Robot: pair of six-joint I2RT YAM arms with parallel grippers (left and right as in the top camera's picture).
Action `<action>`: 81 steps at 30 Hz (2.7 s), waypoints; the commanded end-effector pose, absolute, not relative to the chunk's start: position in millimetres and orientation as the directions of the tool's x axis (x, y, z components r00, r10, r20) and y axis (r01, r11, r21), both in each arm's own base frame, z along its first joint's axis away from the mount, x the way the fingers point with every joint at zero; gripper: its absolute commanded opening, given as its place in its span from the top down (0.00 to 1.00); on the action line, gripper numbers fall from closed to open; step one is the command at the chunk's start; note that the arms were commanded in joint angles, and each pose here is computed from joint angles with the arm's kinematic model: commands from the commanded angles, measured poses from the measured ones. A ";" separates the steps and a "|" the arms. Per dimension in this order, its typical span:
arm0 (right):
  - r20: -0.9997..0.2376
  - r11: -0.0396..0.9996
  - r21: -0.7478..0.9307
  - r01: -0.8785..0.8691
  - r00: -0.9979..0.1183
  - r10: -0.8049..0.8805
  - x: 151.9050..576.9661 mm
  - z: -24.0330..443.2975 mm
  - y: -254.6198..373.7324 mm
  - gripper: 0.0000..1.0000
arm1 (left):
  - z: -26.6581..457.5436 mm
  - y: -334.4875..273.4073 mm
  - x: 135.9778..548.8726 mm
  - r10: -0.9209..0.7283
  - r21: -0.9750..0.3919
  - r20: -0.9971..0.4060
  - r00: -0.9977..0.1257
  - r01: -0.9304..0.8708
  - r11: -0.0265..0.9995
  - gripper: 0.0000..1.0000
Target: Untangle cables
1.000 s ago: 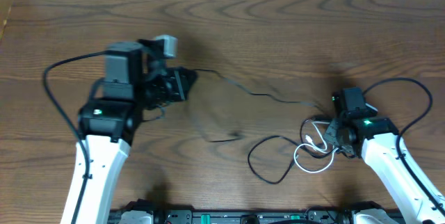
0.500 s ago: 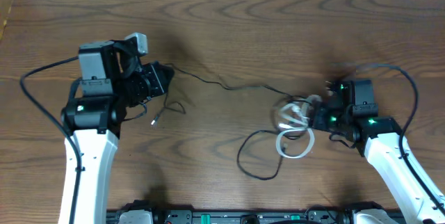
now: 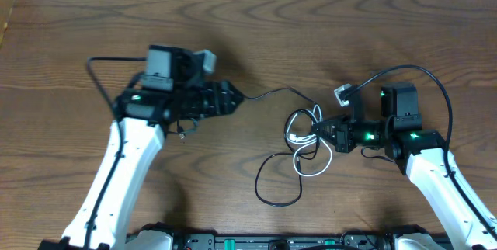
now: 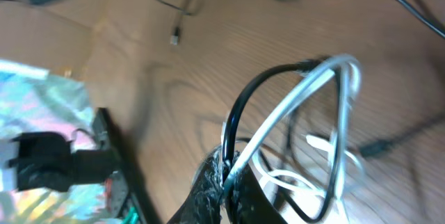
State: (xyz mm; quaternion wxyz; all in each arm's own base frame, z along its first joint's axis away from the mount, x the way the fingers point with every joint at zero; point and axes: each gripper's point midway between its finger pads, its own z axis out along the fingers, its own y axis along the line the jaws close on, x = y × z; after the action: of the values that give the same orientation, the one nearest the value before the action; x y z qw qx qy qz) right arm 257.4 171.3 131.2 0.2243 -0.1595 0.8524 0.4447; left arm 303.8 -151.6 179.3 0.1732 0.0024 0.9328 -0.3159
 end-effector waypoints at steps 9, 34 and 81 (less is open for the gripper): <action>-0.534 0.539 0.709 -0.455 -0.845 -0.011 269.3 143.4 174.2 0.99 | 132.9 -208.4 286.5 0.087 -0.572 -0.224 -0.971 0.203 0.795 0.26; -0.224 0.888 0.042 0.458 -0.862 0.455 226.7 39.3 13.5 0.84 | 115.5 -224.6 290.3 0.174 -0.416 -0.311 -0.935 0.298 0.859 0.20; -0.210 0.892 0.062 0.448 -0.868 0.451 226.1 39.0 18.1 0.21 | -4.9 -308.1 269.6 0.391 -0.348 -0.236 -0.889 0.453 0.821 0.93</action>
State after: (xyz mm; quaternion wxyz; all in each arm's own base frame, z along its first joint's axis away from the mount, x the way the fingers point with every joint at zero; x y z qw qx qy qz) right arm 223.8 18.2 36.8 0.1050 0.2315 0.9672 0.0045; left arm 273.7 -315.3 1.7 0.0906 0.2249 0.9461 -0.2147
